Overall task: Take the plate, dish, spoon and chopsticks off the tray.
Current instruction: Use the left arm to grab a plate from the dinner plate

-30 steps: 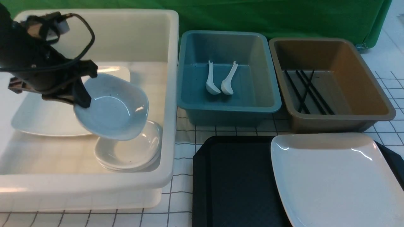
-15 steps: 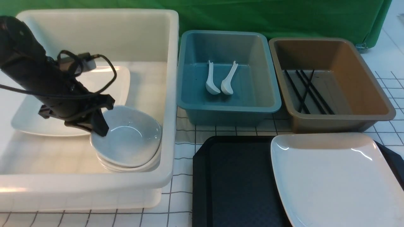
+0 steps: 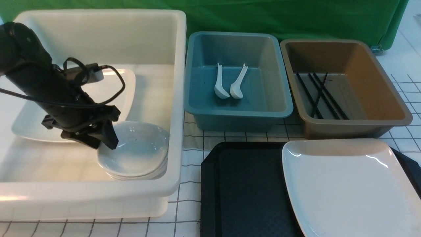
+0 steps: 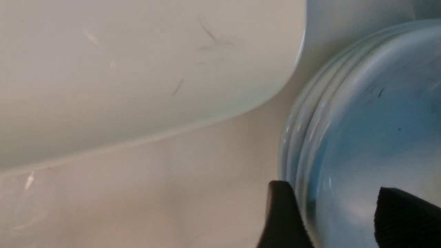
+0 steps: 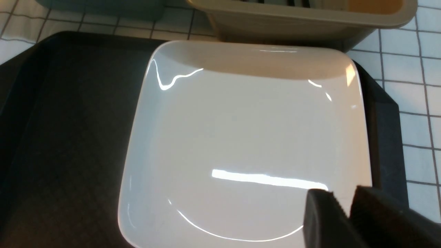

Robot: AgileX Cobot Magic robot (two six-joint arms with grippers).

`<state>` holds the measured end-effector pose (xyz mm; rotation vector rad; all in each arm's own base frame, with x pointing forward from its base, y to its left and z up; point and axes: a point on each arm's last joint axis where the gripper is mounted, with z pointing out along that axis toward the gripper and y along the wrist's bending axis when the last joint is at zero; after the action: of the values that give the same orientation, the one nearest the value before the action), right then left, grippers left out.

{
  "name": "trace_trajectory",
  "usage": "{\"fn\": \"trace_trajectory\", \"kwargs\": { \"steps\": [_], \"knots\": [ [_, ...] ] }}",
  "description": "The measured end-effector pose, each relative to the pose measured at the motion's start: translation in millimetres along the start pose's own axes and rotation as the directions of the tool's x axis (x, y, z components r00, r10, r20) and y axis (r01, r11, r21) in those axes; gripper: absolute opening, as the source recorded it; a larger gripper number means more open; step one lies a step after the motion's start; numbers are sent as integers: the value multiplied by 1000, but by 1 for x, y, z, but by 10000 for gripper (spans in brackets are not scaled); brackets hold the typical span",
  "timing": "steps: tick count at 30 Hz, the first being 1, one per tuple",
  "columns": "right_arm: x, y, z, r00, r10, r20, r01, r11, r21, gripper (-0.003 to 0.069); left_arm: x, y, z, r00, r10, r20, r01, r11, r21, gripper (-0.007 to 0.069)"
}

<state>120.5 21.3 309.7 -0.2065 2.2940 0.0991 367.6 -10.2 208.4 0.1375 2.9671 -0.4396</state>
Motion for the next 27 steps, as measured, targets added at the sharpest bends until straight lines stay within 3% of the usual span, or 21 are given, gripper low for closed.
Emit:
{"fn": "trace_trajectory", "kwargs": {
  "steps": [6, 9, 12, 16, 19, 20, 27],
  "knots": [
    [0, 0, 0, 1000, 0, 0, 0, 1000, 0, 148, -8, -7, -25, 1000, -8, 22, 8, 1000, -1, 503],
    [0, 0, 0, 1000, 0, 0, 0, 1000, 0, 156, -9, -16, -41, 999, -16, 43, 15, 999, 38, 503],
    [0, 0, 0, 1000, -1, 0, 1, 1000, 0, 158, -5, -28, -59, 997, -23, 67, 16, 995, 99, 436],
    [0, 0, 0, 999, -49, -4, 49, 999, 0, 146, 1, -60, -84, 990, -19, 137, -8, 981, 195, 234],
    [0, 0, -1, 998, -67, -16, 67, 998, -2, 78, 8, -93, -91, 987, 49, 154, -85, 969, 231, 95],
    [-1, 0, -3, 997, -79, -13, 79, 997, -2, 36, 15, -121, -88, 984, 111, 139, -143, 957, 252, 36],
    [4, 1, -24, 995, -79, 59, 79, 997, 4, -1, 44, -233, -38, 973, 223, 59, -230, 930, 285, 1]
  ]
}}
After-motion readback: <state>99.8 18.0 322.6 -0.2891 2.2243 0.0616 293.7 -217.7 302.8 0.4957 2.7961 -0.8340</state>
